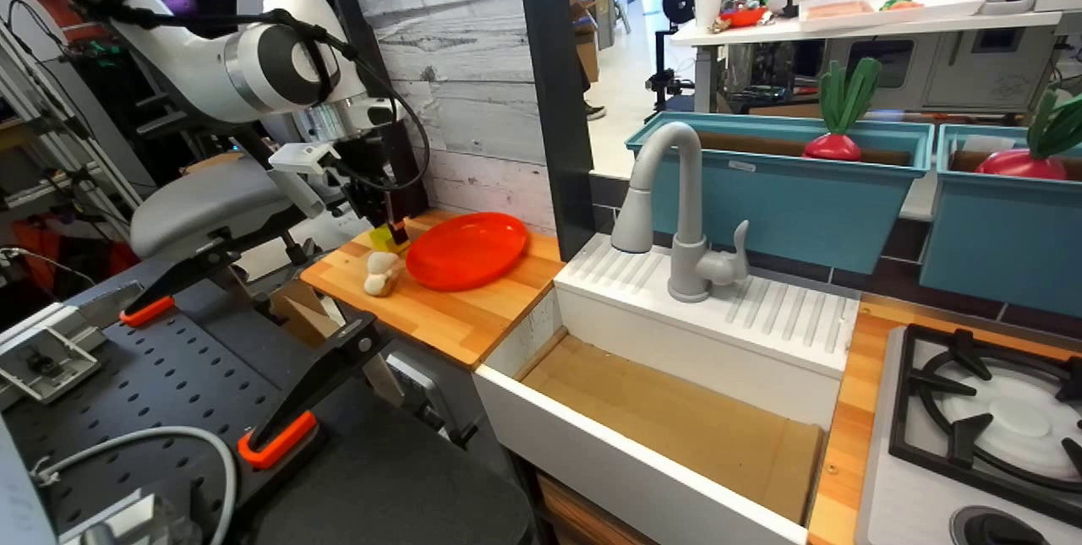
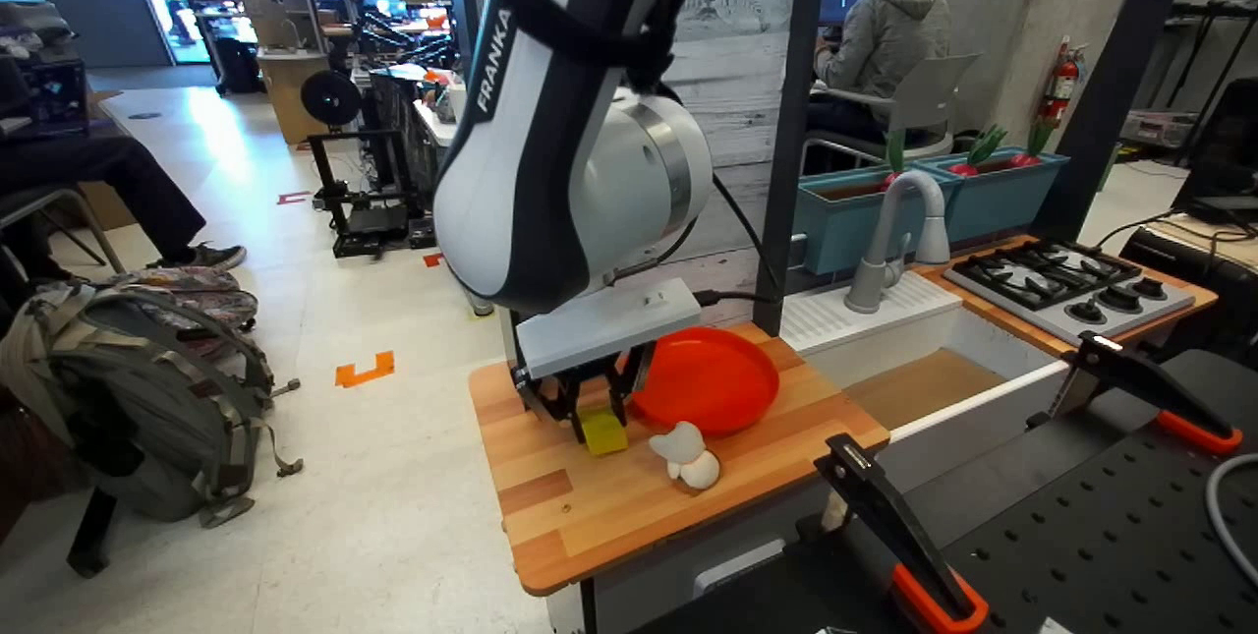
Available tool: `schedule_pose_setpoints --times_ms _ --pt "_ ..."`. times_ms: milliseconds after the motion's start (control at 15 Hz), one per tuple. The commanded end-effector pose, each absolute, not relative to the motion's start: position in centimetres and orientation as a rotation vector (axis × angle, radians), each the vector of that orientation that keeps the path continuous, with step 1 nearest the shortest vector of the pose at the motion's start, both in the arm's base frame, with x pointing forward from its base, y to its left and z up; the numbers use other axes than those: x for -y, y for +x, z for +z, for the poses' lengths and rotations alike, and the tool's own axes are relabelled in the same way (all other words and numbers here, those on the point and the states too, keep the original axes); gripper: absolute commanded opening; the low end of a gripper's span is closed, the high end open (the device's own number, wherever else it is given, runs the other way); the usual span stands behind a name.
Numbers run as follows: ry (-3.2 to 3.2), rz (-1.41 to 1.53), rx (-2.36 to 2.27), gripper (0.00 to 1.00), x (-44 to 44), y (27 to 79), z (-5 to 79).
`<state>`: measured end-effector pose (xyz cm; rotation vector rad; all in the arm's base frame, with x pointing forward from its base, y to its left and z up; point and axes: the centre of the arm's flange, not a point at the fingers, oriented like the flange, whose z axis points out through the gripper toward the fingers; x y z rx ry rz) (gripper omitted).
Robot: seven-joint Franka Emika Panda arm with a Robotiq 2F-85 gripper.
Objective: Remove the block from the plate
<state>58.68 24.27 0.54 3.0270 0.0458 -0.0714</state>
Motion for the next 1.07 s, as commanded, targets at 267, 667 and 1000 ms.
schedule_pose_setpoints --times_ms 267,667,1000 --pt "2.983 -0.063 -0.073 0.89 -25.1 60.3 -0.5" --pt "3.003 -0.007 -0.136 1.00 -25.9 58.5 4.3" --pt "3.019 -0.025 -0.125 1.00 -26.4 59.2 3.9"
